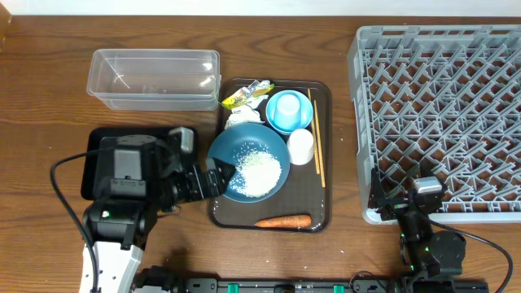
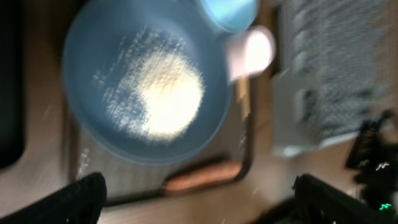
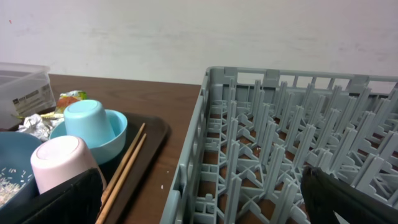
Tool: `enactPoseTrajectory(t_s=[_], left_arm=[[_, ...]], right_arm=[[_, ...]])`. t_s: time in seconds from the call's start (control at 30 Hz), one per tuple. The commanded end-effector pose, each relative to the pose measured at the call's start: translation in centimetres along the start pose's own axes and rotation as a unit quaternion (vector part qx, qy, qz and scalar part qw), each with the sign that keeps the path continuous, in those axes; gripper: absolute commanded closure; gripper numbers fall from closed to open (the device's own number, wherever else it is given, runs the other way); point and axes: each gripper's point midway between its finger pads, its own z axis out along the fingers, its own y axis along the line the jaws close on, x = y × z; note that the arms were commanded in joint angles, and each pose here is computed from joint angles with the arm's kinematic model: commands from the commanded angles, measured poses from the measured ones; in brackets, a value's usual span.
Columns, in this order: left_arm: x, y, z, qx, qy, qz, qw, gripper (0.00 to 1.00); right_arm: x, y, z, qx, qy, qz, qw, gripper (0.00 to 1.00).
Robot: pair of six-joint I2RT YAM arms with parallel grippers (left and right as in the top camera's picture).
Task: Sort waste into correct bins and load items into the dishwasher rack
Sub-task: 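Grasp the rim of the blue bowl with the left gripper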
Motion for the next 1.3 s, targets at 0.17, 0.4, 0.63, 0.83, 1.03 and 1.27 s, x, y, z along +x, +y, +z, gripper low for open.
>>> enactPoseTrajectory(t_s=[0.17,0.4,0.63,0.83,1.03,1.27], left_arm=[[-2.8,-0.5,-2.0,-0.154,-0.026,0.087,0.984,0.02],[-2.5,-2.2,-0.8,-0.111,-0.01,0.097,0.989,0.02],[-1.0,-4.3,2.2,-0.099,0.032,0.188,0.977,0.02],[0.1,-3.2,6.4,-0.18,0.066,0.243,0.951,0.06],[2.5,-2.7,10.7,-0.196,0.125,0.268,0.935,0.06],[3.2,-1.5,13.4,-0.249,0.13,0.308,0.909,0.1]], right_arm=[[0.0,-0.3,0.0,0.007,0.0,-0.005,1.0,0.01],[0.0,-0.3,0.0,0.007,0.0,-0.005,1.0,0.01],[0.0,-0.3,0.0,0.007,0.0,-0.005,1.0,0.01],[0.0,-0.3,0.0,0.007,0.0,-0.005,1.0,0.01],[0.0,-0.3,0.0,0.007,0.0,-0.005,1.0,0.01],[0.0,-0.3,0.0,0.007,0.0,-0.005,1.0,0.01]])
